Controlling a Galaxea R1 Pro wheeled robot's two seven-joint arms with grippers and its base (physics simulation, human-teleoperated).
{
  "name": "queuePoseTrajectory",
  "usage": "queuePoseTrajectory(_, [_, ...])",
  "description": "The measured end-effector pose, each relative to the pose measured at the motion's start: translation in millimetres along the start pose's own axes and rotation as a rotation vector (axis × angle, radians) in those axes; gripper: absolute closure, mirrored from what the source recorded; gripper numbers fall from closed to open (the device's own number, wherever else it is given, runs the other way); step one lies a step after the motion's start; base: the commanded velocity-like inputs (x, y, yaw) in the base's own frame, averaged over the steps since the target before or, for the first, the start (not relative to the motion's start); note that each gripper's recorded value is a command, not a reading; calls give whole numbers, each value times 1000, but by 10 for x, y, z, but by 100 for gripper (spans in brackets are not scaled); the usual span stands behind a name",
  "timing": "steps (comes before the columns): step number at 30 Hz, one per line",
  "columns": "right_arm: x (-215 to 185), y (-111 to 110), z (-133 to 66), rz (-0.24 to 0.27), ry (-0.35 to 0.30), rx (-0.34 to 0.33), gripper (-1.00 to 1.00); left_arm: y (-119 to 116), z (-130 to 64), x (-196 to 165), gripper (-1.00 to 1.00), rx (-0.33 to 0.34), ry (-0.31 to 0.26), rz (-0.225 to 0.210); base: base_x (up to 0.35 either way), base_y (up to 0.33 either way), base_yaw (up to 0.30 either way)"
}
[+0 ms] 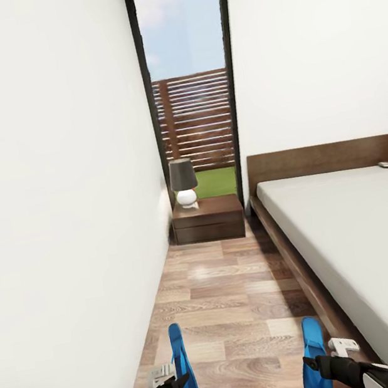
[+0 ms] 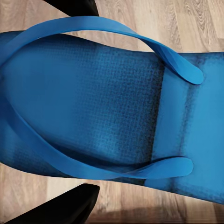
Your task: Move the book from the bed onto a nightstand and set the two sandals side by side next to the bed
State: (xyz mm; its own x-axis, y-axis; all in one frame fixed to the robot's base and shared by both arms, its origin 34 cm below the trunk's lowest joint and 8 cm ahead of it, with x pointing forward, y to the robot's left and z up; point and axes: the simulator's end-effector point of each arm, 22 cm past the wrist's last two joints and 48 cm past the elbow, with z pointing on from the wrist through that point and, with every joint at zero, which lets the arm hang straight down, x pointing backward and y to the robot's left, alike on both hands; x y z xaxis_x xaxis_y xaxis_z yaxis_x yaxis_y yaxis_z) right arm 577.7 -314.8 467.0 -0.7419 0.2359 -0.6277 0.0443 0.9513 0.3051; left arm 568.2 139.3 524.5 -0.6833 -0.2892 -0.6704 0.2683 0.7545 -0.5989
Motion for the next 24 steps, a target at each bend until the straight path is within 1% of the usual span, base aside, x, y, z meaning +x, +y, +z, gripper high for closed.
queuePoseTrajectory(3, [-46,19,-37,0,0,0,100,-34,-20,-49,100,0,0,0,0,0,-91])
queuePoseTrajectory(10, [-153,64,-123,0,0,0,100,-113,-67,-159,100,0,0,0,0,0,-16])
queuePoseTrajectory(18, [-271,115,-221,1,1,0,100,-203,-120,-288,100,0,0,0,0,0,-134])
queuePoseTrajectory(24, [-357,152,-295,1,1,0,100,-270,-161,-378,100,0,0,0,0,0,-25])
